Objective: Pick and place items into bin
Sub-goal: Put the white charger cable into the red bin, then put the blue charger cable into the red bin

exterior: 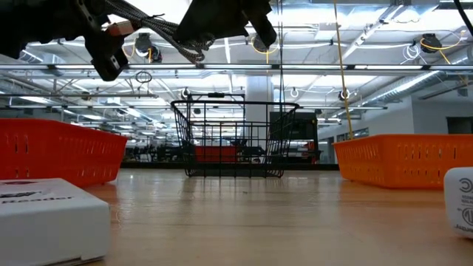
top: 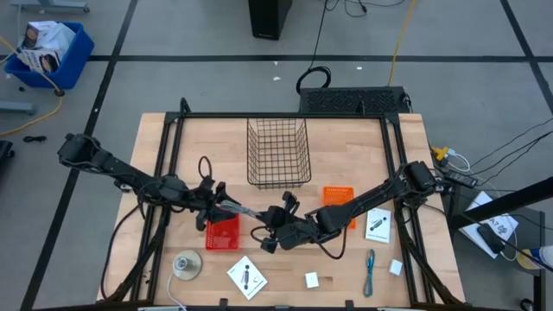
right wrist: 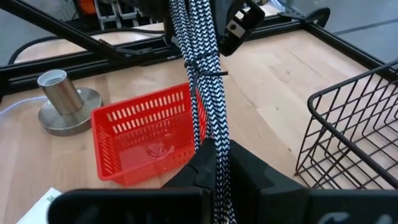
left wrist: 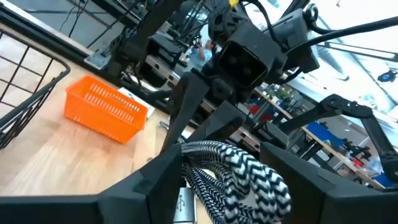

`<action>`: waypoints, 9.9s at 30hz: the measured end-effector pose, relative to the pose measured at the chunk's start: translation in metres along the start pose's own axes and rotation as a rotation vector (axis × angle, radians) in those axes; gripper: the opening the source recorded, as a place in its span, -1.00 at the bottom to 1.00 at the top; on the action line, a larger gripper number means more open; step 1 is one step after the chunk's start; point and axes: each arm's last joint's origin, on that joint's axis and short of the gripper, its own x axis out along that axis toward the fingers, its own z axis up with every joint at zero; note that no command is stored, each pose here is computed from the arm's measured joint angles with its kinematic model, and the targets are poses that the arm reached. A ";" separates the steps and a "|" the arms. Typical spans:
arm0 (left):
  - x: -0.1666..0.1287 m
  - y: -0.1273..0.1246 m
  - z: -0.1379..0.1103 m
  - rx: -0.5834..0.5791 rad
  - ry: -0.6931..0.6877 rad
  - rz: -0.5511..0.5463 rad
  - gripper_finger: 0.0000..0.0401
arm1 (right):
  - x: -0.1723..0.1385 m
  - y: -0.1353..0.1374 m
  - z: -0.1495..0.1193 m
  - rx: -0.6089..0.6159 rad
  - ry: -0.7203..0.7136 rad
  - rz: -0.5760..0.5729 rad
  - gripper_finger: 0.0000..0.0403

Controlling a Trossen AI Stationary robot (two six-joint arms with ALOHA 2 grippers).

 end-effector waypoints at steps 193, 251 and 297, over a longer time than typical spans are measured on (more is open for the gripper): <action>-0.032 0.004 0.014 0.079 0.134 0.022 0.13 | -0.105 -0.030 -0.064 0.421 -0.251 0.292 -0.99; 0.051 0.019 -0.012 0.136 0.107 0.037 -0.72 | 0.000 -0.051 0.005 0.258 -0.539 0.307 -0.98; -0.018 -0.013 -0.025 -0.551 0.422 0.426 -0.88 | -0.079 -0.104 -0.033 0.074 -0.431 0.340 -0.33</action>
